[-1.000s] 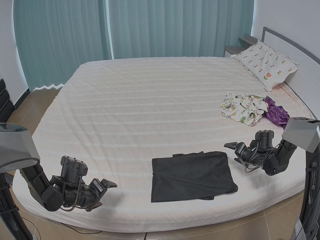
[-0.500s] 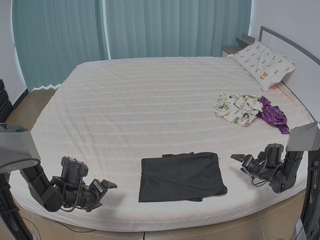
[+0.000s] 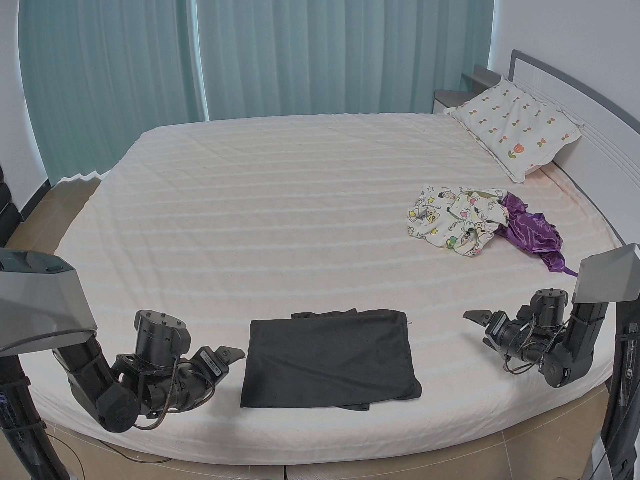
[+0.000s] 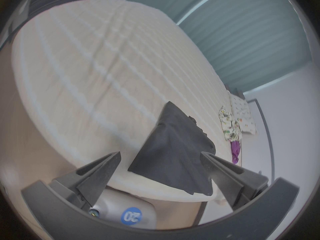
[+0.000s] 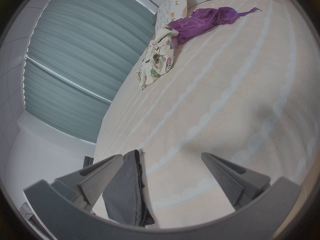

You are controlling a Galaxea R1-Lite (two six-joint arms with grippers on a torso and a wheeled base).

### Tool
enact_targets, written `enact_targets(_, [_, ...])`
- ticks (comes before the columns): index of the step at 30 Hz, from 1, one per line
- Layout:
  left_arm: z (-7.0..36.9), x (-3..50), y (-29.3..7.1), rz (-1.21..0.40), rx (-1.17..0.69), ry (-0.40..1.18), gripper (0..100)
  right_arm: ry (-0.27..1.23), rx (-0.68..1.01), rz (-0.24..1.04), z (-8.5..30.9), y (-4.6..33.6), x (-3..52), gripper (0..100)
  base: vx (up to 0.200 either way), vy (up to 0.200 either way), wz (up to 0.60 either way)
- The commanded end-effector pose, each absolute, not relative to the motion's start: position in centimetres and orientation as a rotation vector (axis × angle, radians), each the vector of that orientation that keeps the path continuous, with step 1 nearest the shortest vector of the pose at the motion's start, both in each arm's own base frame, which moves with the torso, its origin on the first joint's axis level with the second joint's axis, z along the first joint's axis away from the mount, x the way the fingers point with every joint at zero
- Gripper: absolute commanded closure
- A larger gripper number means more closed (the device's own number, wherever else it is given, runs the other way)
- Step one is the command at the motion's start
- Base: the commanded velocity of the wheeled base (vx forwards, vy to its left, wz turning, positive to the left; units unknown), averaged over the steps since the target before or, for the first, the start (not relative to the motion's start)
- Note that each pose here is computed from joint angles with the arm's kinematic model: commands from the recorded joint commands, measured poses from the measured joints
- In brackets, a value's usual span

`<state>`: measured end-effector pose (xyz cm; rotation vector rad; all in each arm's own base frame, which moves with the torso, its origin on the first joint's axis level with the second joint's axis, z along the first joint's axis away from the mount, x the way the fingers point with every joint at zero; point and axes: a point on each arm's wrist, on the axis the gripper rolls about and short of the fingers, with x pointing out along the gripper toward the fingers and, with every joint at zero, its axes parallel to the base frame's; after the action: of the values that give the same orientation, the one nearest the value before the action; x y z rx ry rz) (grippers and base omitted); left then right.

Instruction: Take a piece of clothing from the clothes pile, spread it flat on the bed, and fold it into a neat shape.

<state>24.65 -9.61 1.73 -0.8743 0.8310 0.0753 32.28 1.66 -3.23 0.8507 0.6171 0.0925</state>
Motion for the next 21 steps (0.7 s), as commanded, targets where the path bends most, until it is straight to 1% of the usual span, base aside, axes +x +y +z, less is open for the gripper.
enact_targets(1, [1.6,25.3,-11.1,-0.017,-0.744,0.801,0,0.633,0.846,0.101,-3.7,2.1,32.3,0,0.0,0.0,0.0])
enact_targets(3, [1.7,26.0,-11.2,-0.063,-0.691,0.782,0,0.636,0.84,0.106,-3.7,2.2,32.2,0,0.0,0.0,0.0])
enact_targets(5, [1.7,26.0,-11.2,-0.067,-0.687,0.783,0,0.636,0.84,0.106,-3.7,2.2,32.2,0,0.0,0.0,0.0])
enact_targets(6, [0.3,26.6,-11.5,-0.139,-0.63,0.828,0,0.636,0.834,0.109,-3.7,2.3,32.2,0,0.0,0.0,0.0])
enact_targets(7, [-0.7,26.9,-11.7,-0.182,-0.581,0.836,0,0.64,0.834,0.107,-3.9,2.3,32.3,0,0.0,0.0,0.0])
enact_targets(10, [-2.9,27.5,-12.1,-0.225,-0.487,0.816,0,0.645,0.833,0.106,-4.1,2.3,32.3,0,0.0,0.0,0.0])
enact_targets(12, [-3.9,27.6,-12.4,-0.219,-0.472,0.786,0,0.647,0.833,0.108,-4.2,2.3,32.3,0,0.0,0.0,0.0])
enact_targets(16, [-5.8,27.4,-12.5,-0.193,-0.453,0.806,0,0.656,0.83,0.116,-4.3,2.7,32.2,0,0.0,0.0,0.0])
enact_targets(21, [-5.9,27.6,-12.6,-0.191,-0.458,0.799,0,0.666,0.816,0.127,-4.5,3.1,32.2,0,0.0,0.0,0.0])
